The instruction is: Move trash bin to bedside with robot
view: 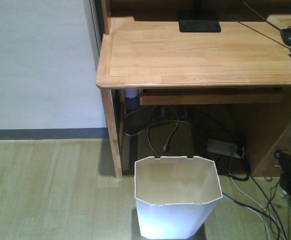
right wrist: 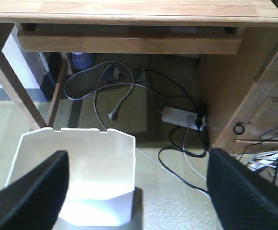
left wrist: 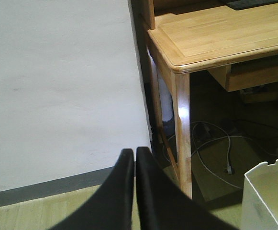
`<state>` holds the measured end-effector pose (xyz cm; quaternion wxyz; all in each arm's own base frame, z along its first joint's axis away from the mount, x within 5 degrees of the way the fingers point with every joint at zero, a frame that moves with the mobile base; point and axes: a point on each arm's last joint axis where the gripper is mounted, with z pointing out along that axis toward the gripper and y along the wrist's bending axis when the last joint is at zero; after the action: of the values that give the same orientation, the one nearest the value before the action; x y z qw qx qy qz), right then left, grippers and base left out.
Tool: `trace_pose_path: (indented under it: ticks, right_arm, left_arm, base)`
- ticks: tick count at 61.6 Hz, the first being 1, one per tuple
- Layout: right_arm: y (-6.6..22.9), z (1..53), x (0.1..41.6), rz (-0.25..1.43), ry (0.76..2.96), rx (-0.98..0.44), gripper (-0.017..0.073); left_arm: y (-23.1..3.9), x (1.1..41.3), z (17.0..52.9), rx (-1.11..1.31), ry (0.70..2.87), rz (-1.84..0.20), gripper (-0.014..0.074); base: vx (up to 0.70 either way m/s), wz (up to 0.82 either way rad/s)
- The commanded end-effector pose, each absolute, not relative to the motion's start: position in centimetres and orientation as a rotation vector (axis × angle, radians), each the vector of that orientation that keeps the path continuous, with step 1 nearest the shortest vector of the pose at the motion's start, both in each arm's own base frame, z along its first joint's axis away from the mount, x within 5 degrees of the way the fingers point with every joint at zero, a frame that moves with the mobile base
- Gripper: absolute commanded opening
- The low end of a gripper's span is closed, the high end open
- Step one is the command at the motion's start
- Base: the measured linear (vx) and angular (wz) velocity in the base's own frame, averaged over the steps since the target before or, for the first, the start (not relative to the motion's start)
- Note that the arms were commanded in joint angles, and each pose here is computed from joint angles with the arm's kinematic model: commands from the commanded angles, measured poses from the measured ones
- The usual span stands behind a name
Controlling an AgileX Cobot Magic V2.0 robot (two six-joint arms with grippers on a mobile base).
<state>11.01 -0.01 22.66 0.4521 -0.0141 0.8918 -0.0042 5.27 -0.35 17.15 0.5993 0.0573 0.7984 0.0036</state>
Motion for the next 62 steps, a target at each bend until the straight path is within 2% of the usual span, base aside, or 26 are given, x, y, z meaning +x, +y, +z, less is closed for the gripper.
trace_pose_path:
  ticks: [1,17,37,53,62]
  right_arm:
    - [0.1,24.3,11.8,0.049,2.106,0.046,0.0587]
    - [0.1,25.8,12.8,0.046,2.121,0.027,0.0586]
    - [0.1,27.7,20.5,0.045,2.351,-0.033,0.0586]
    - [0.3,24.8,26.7,0.095,2.550,-0.114,0.0586]
    - [-0.6,21.6,28.8,0.174,2.619,-0.078,0.0586]
  left_arm:
    - [-0.4,5.4,17.3,0.124,1.780,0.005,-0.0007]
    - [-0.4,5.4,17.3,0.124,1.780,0.005,-0.0007]
    - [-0.4,5.4,17.3,0.124,1.780,0.005,-0.0007]
    - [-0.4,5.4,17.3,0.124,1.780,0.005,-0.0007]
    - [-0.4,5.4,17.3,0.124,1.780,0.005,-0.0007]
  base:
    - [0.00,0.00]
    - [0.00,0.00]
    - [0.00,0.00]
    - [0.00,0.00]
    - [0.00,0.00]
